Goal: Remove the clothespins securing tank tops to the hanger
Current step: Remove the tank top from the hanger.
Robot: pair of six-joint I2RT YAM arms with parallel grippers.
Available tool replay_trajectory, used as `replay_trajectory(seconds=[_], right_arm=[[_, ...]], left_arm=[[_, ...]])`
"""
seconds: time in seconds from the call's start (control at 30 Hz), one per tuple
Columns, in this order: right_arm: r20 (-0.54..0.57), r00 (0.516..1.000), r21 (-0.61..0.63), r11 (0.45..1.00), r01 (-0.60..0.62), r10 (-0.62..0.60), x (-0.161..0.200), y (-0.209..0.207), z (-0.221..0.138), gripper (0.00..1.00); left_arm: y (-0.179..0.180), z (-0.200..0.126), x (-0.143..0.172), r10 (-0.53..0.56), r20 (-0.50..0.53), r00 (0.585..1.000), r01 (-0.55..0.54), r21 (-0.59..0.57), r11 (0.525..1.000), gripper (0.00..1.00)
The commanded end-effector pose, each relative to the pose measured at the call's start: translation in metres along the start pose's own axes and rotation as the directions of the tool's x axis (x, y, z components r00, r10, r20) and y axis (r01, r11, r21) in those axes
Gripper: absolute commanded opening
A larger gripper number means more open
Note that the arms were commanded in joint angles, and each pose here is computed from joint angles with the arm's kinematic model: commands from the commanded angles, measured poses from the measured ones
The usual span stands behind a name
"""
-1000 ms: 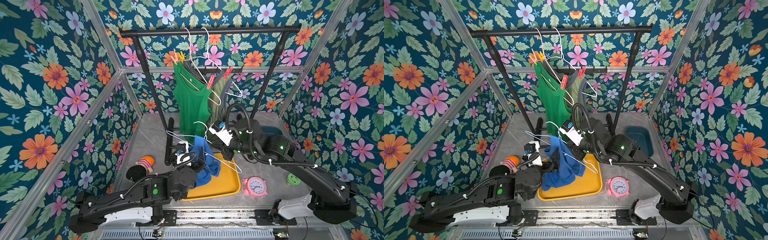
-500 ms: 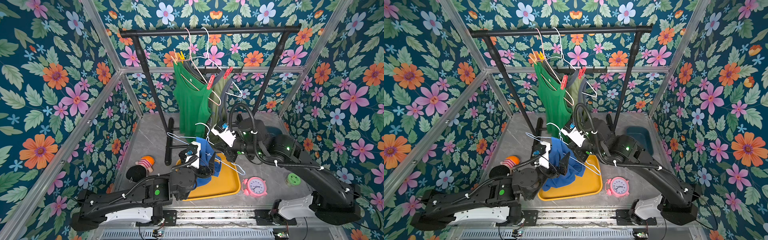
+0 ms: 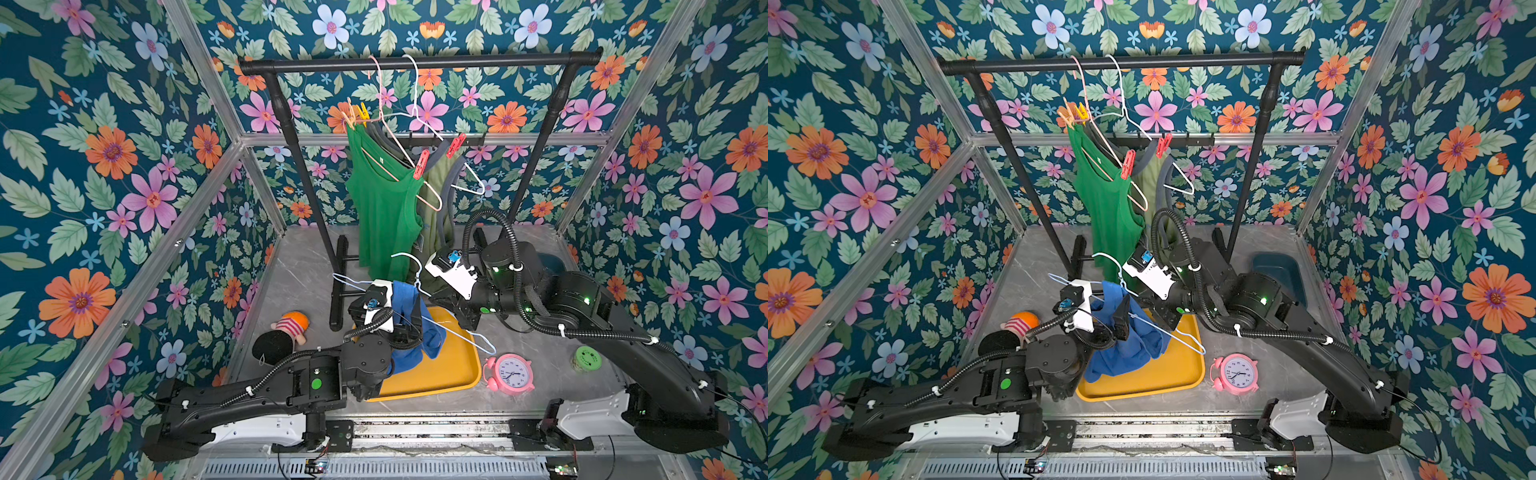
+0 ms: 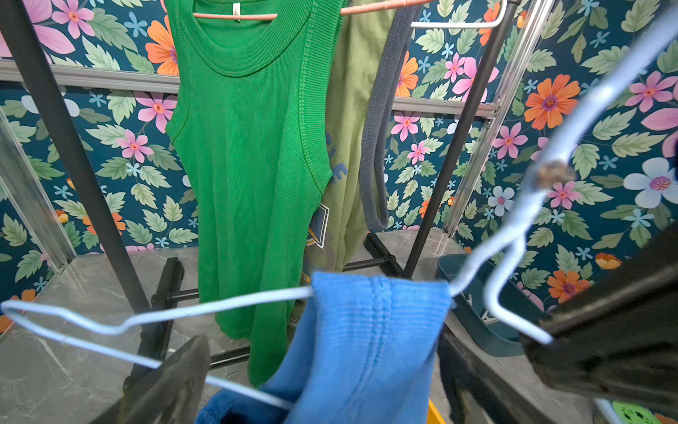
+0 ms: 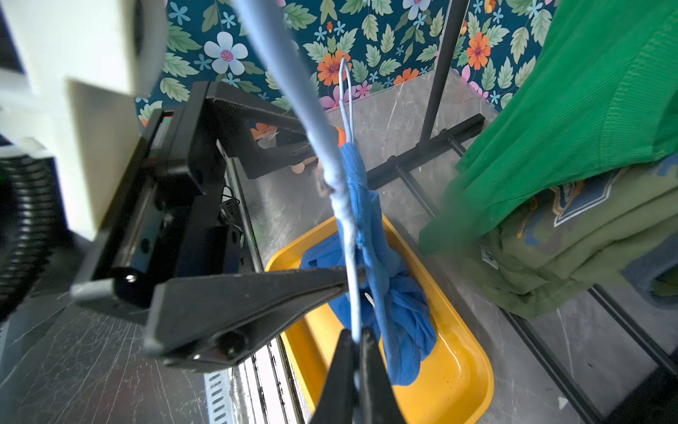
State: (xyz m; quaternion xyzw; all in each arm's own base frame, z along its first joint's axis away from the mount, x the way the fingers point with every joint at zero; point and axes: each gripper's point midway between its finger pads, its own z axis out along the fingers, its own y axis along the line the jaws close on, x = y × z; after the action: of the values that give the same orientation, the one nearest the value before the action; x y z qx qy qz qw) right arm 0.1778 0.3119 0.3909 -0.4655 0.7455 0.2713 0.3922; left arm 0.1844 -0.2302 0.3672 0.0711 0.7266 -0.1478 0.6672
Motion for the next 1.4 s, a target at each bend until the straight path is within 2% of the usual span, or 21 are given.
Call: replay_trajectory(seconds=[0.0,0.17,0.4,0.67,0.83,1.17,1.27,1.37], right_arm=[[0.008,1.000,-0.015,1.000,0.024,-0.024,-0.002,0.004,-0.003,0.00],[-0.008,1.000,0.016,1.000,0.027,-0.027,0.003,-0.001,-0.007,0.00],[-0.025,0.999,0.037,0.999,0.031,-0.030,0.009,-0.004,-0.011,0.00],[-0.049,0.998,0.054,0.998,0.030,-0.027,0.014,-0.005,-0.018,0.00],[-0.067,0.998,0.071,0.997,0.020,-0.016,0.022,-0.007,-0.025,0.00],[-0.190,0.981,0.081,0.997,-0.021,0.036,0.056,-0.006,-0.034,0.00],[-0.217,0.975,0.079,0.996,-0.032,0.049,0.064,-0.005,-0.036,0.00],[-0.236,0.970,0.087,0.996,-0.036,0.056,0.066,-0.006,-0.039,0.00]], left_arm=[[0.004,0.001,-0.001,0.005,0.004,1.000,-0.005,-0.039,0.999,0.99],[0.011,-0.001,-0.004,-0.009,0.010,1.000,0.010,-0.058,0.998,0.96],[0.020,-0.004,-0.008,-0.015,0.016,1.000,0.016,-0.074,0.997,0.88],[0.031,-0.006,-0.010,-0.018,0.020,1.000,0.021,-0.127,0.992,0.58],[0.048,-0.011,-0.009,-0.047,0.026,0.999,0.051,-0.182,0.982,0.53],[0.048,-0.010,0.001,-0.051,0.007,0.999,0.052,-0.174,0.983,0.56],[0.031,-0.007,0.006,-0.027,-0.013,1.000,0.025,-0.103,0.994,0.72],[0.021,-0.005,0.009,-0.012,-0.025,1.000,0.011,-0.061,0.998,0.81]])
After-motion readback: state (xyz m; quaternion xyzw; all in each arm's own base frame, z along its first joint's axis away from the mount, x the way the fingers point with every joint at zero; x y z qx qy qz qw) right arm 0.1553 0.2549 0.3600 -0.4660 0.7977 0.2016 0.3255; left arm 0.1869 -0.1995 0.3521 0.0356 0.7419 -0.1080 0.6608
